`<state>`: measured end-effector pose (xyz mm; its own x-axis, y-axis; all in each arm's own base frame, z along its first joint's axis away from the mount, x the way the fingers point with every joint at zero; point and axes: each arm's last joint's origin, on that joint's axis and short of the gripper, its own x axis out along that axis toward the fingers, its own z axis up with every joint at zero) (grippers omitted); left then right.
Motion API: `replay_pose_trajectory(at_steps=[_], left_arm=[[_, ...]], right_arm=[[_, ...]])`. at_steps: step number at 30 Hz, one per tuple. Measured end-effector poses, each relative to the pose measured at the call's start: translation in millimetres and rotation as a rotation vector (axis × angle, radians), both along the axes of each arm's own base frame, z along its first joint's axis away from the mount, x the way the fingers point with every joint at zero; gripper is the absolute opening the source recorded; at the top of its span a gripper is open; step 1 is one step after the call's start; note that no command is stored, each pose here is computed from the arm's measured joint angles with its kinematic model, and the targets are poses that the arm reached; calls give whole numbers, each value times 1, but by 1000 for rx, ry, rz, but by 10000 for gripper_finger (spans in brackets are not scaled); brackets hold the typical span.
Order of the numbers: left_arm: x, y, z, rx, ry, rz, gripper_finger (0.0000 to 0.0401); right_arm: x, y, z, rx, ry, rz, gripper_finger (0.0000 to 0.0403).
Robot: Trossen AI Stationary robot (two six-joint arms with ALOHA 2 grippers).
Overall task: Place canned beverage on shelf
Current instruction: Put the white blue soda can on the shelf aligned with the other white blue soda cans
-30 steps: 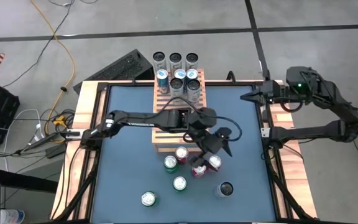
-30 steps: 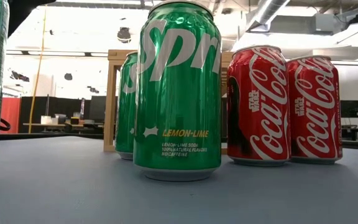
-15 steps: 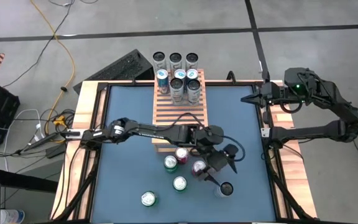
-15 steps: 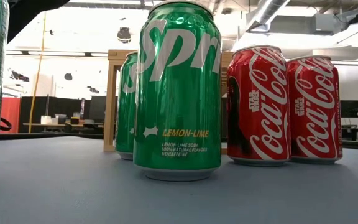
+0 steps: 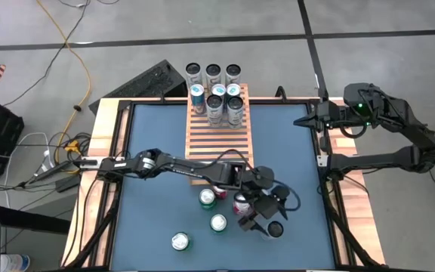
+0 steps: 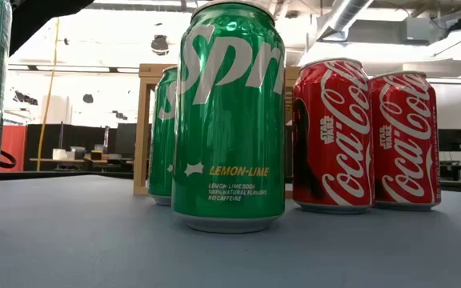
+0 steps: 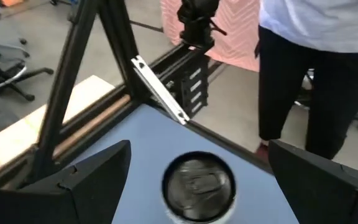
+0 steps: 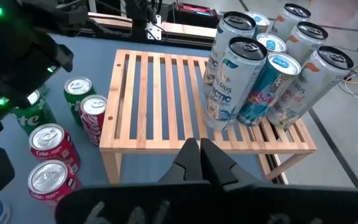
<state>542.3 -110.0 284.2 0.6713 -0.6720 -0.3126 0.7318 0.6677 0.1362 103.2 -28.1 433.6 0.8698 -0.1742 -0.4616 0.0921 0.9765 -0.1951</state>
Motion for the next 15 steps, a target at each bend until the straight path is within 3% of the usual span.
replay_pose_trajectory(at_steps=[15], left_arm=[[-2,-6,-22,80,38,-2,364]], right_arm=[[0,0,-1,2,6,0,0]])
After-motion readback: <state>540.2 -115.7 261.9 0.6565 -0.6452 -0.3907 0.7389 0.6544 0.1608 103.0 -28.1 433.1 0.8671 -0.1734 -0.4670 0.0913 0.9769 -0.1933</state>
